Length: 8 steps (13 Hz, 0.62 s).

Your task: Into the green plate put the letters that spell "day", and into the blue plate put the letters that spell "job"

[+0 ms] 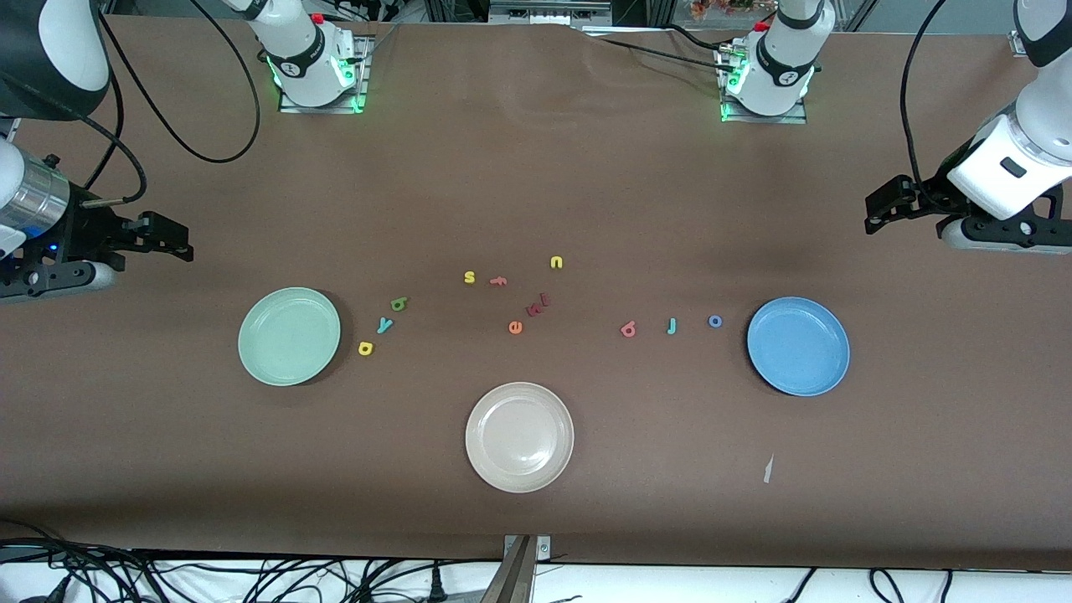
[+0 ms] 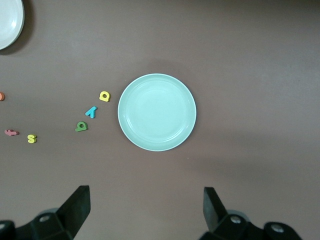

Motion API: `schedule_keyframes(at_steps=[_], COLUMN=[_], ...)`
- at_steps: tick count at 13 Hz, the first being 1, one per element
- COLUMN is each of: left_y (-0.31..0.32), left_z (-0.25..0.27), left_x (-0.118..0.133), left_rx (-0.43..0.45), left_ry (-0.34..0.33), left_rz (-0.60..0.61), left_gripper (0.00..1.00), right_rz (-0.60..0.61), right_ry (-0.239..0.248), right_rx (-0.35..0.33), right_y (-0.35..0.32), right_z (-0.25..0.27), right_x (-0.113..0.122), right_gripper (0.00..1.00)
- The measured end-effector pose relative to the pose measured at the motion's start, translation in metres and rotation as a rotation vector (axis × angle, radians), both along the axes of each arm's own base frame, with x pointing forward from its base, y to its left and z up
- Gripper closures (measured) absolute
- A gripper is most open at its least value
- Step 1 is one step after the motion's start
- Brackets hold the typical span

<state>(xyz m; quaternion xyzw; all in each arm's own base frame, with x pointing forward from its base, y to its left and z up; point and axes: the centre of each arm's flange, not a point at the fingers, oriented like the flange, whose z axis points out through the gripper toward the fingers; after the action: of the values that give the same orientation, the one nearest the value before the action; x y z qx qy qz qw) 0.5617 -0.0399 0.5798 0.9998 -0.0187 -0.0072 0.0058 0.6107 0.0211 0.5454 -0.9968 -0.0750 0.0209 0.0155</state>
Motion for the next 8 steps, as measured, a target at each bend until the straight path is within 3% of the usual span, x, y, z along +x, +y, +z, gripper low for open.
schedule_keyframes(at_steps=[8], left_y=[0.0], left_z=[-0.0004], left_x=[-0.0005], left_rx=[0.0], left_ry=[0.005], left_rz=[0.0], left_gripper=[0.0], right_rz=[0.001], right_ry=[-0.006], right_rx=[0.0], right_y=[0.0008], right_z=[0.0002], right_x=[0.0008], right_gripper=[0.0])
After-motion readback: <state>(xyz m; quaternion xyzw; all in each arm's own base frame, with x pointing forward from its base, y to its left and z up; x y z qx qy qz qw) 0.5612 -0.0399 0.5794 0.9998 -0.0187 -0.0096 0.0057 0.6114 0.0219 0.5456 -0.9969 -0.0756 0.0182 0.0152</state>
